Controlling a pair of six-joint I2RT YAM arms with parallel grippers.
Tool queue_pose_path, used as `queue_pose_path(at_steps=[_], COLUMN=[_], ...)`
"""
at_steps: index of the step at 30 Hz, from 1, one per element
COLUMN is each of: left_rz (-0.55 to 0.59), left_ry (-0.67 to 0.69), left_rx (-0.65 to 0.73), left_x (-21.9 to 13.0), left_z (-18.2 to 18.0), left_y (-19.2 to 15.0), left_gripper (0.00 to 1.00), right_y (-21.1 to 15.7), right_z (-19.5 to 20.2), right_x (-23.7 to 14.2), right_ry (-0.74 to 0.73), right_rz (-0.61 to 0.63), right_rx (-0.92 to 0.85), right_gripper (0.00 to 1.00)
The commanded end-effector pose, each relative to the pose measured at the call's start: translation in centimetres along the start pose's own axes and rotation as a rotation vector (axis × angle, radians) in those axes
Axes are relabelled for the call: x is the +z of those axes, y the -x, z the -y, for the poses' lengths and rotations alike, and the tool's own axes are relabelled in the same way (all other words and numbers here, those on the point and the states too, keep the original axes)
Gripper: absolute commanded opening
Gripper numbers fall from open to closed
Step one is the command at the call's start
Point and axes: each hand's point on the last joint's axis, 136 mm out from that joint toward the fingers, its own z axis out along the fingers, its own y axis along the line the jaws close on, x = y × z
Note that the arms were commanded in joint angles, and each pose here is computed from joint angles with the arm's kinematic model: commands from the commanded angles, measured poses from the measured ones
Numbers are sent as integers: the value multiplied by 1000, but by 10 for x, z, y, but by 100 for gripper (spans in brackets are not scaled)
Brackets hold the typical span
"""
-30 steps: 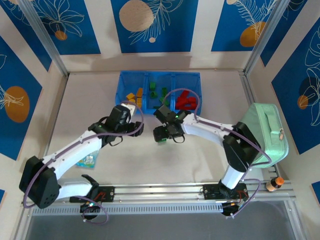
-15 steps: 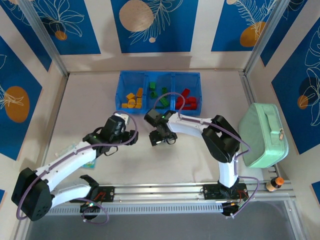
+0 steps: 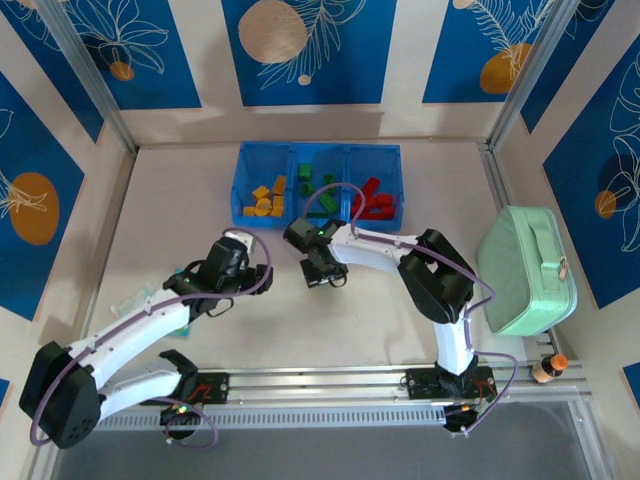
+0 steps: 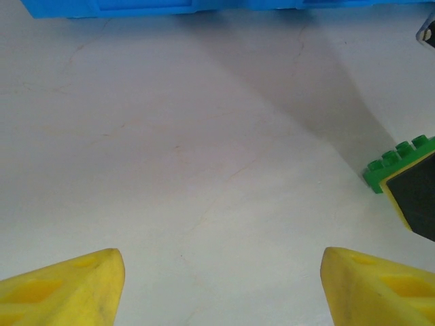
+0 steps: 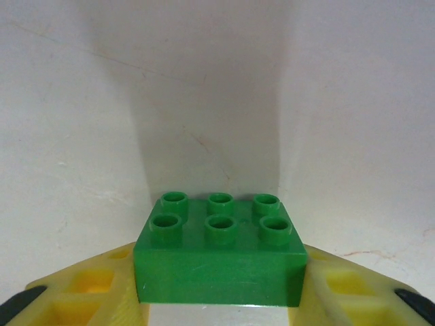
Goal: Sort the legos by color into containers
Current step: Pick up the lego from the center of the table, then place the lego in the container.
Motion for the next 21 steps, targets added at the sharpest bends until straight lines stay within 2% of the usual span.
queue_pose_path(at_steps=[1, 6, 12, 21], left_rz=[39, 43, 30, 38], left_ry=[8, -6, -32, -52], left_rx=[-27, -41, -66, -71], left_x=[-5, -8, -11, -18], left_z=[-5, -5, -5, -7], left_y=[2, -4, -14, -24], left_gripper=[76, 75, 74, 74], right_y=[7, 31, 82, 153], right_z=[0, 3, 12, 39], right_x=[-15, -39, -69, -87], right_ry=[-22, -20, 8, 72], right_rz=[30, 97, 192, 274], right_rx=[-9, -17, -5, 71], right_gripper=[42, 42, 42, 42])
